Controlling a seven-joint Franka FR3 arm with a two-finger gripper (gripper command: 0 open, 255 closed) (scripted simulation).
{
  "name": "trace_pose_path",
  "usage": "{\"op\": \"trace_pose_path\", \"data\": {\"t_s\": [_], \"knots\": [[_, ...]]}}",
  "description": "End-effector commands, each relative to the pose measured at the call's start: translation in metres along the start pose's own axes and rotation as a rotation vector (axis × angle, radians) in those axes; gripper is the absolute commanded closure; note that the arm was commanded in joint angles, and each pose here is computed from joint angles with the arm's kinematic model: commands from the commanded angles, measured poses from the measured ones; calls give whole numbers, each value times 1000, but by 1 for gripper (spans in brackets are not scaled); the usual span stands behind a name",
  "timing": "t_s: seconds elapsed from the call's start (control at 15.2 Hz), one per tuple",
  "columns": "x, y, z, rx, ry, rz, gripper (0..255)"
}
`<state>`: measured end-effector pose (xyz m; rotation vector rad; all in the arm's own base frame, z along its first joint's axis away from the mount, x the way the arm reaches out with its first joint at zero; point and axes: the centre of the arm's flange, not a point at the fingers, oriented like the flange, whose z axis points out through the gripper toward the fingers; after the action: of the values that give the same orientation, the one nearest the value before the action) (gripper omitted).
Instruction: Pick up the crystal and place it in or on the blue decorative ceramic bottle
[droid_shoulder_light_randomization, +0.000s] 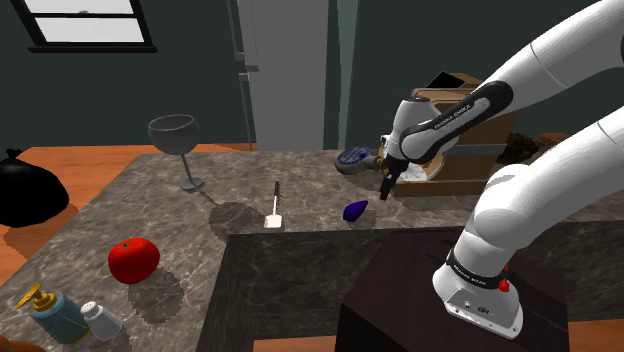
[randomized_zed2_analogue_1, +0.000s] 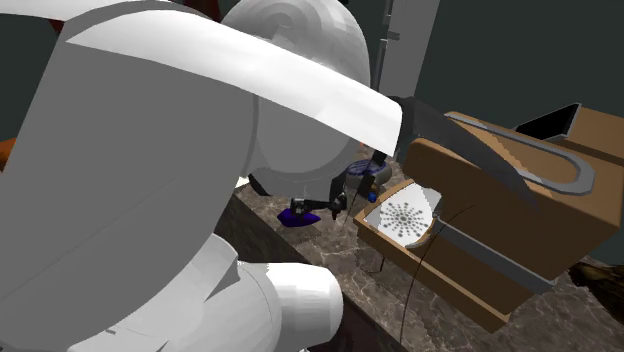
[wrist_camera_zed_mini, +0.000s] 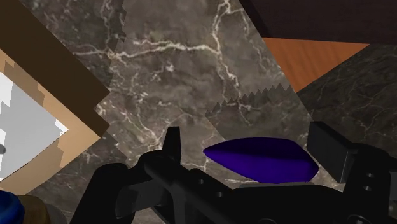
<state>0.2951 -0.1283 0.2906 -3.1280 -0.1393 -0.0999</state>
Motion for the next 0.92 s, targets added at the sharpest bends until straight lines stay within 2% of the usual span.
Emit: {"op": "trace_pose_path", "data": {"t_s": [0.0,0.33,0.4,0.86], "knots": [[0,0,2,0,1,0,0],[0,0,2,0,1,0,0],[0,0,2,0,1,0,255],[0,0,2,0,1,0,255]]}}
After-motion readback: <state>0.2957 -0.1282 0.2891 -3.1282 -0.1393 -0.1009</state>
